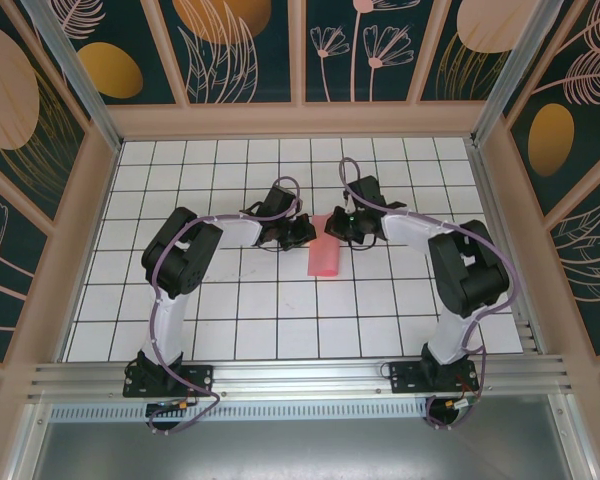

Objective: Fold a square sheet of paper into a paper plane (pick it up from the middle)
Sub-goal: Fold the square sheet of paper in half at the center of the table.

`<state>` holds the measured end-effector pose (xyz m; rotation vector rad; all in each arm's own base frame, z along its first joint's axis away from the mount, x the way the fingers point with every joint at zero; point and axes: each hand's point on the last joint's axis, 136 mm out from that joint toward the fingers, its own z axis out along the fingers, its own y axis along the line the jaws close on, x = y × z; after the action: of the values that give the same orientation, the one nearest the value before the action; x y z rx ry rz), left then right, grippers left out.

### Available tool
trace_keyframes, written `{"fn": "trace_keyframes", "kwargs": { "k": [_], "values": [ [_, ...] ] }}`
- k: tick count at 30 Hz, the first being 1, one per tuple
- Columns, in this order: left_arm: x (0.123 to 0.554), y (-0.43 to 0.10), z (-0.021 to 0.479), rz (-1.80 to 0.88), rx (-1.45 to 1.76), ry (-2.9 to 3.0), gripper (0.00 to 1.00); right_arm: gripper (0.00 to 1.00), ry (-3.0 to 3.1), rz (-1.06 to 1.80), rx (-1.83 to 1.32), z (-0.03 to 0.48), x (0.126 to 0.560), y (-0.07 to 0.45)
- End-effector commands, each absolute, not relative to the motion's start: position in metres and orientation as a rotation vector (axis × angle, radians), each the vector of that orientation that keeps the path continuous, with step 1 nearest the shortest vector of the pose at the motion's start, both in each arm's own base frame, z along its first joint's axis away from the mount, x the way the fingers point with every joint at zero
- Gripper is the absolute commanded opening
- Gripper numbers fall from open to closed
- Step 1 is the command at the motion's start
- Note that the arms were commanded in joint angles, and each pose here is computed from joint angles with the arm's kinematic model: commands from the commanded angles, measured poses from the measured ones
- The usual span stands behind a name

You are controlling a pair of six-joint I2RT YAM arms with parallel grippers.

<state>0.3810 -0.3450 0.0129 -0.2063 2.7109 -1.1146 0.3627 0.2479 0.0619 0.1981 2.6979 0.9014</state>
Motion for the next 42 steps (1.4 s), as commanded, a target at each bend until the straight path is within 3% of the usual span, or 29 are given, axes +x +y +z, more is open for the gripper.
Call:
{"fn": "trace_keyframes", "kwargs": {
  "k": [1,13,29,35,42],
  "values": [
    [0.353,-0.303,-0.061,-0.799,-0.342,2.929,0.00,0.04,2.721,0.919,0.151,0.056,0.365,0.258],
    [0.345,-0.292,-0.072,-0.708,-0.378,2.977,0.00,0.03,2.802,0.846,0.217,0.020,0.353,0.233],
    [0.337,-0.283,-0.081,-0.663,-0.384,2.995,0.00,0.03,2.766,0.820,0.351,0.013,0.327,0.169],
    [0.338,-0.284,-0.080,-0.669,-0.368,2.992,0.00,0.03,2.592,0.946,0.227,0.074,0.358,0.194],
    [0.338,-0.285,-0.079,-0.674,-0.372,2.993,0.00,0.02,2.631,0.968,0.135,0.056,0.379,0.234]
  ]
}}
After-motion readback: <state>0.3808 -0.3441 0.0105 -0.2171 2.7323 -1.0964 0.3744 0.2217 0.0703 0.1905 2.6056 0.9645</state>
